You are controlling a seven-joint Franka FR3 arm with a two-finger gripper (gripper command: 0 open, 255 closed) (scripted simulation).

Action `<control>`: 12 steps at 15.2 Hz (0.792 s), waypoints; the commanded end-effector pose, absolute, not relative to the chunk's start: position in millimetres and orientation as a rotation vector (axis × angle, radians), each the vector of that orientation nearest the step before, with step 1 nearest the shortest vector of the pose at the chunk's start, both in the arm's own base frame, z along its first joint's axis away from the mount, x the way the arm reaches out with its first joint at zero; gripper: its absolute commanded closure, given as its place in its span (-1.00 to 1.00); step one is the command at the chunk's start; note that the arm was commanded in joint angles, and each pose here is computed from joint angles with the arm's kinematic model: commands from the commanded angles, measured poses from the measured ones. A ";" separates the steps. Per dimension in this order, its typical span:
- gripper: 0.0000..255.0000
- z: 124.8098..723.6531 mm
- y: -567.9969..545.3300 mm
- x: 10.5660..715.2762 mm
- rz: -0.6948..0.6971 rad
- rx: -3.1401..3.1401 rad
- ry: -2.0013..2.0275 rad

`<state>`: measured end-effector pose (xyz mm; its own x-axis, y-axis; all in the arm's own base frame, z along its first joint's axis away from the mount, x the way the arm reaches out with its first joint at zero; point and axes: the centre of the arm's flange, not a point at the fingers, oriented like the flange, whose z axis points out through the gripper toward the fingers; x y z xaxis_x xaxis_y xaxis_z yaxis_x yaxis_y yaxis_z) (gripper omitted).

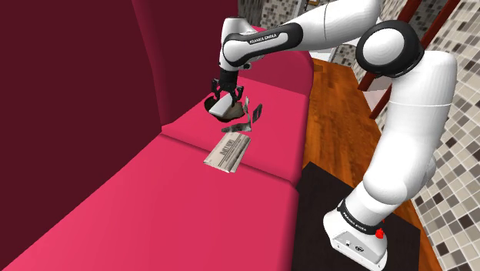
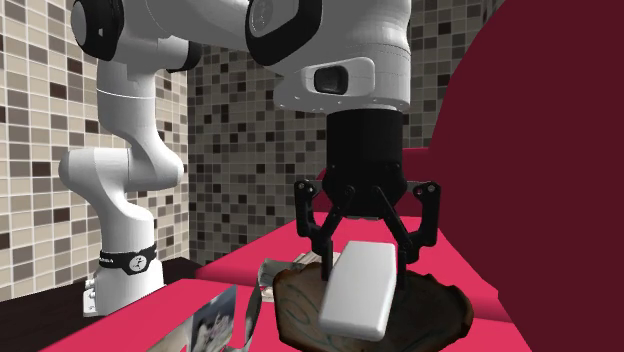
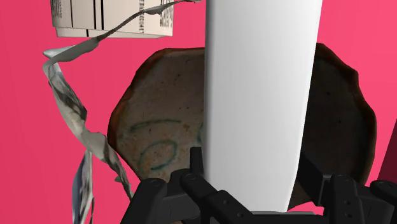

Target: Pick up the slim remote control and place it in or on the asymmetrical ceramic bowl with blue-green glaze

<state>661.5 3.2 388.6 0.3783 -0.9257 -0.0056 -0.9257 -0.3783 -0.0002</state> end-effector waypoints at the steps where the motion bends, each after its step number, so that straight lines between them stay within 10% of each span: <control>1: 1.00 388.7 3.2 661.5 0.006 -2.605 1.750; 2: 1.00 388.7 3.2 661.5 0.006 -2.605 1.750; 3: -1.00 388.7 3.2 661.5 0.006 -2.605 1.750; 12: -1.00 438.7 2.9 661.6 0.006 -2.605 1.750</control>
<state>663.5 2.2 426.6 0.3781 -0.9257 -0.0048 -0.9258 -0.3781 -0.0020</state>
